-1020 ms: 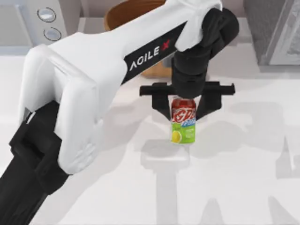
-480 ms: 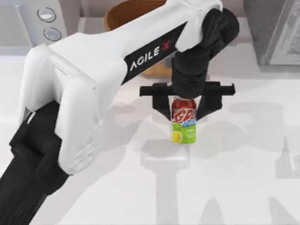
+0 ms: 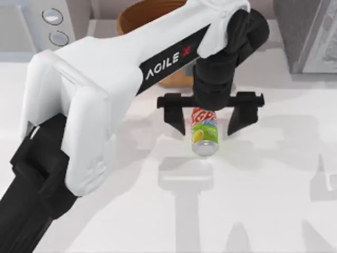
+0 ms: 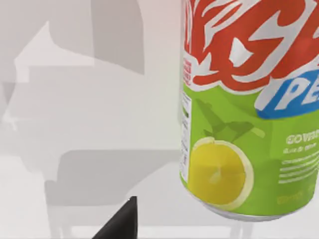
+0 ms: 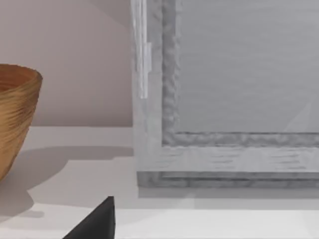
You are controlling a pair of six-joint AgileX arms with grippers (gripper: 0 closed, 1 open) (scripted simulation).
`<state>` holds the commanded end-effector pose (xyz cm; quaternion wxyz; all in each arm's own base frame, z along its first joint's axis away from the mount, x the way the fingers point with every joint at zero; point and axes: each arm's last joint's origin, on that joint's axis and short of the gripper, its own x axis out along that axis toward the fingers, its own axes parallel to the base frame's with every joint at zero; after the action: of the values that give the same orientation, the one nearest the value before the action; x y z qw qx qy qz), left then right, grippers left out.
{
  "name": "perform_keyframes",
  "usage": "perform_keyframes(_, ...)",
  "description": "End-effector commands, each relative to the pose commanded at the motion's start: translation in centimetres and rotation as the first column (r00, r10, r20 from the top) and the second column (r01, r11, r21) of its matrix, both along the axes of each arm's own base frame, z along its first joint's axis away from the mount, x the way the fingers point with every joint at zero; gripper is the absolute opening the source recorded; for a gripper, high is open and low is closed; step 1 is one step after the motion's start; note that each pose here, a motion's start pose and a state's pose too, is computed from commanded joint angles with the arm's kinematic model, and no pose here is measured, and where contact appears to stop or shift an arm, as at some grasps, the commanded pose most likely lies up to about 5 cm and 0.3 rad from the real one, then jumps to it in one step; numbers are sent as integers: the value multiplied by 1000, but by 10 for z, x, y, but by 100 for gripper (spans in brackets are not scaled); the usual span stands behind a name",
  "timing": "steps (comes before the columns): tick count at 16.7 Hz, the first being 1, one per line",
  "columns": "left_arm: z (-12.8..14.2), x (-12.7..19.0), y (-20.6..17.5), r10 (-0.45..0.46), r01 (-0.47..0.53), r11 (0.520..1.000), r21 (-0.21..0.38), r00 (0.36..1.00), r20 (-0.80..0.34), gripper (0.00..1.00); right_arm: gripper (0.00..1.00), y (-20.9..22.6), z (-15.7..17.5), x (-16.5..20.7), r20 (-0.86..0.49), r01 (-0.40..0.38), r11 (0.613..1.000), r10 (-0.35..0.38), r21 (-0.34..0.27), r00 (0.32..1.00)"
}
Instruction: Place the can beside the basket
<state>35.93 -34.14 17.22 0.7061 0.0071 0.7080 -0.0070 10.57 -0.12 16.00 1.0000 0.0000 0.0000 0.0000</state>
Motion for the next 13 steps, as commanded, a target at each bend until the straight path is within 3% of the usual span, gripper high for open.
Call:
perform_keyframes(8, 0, 1, 1, 3, -3, 1000, 0, 1000, -1, 100, 100, 0, 0, 0, 0, 0, 1000, 0, 0, 1000)
perform_keyframes(13, 16, 2, -2, 2, -2, 1000, 3, 1000, -1, 100, 100, 0, 0, 0, 0, 0, 1000, 0, 0, 1000)
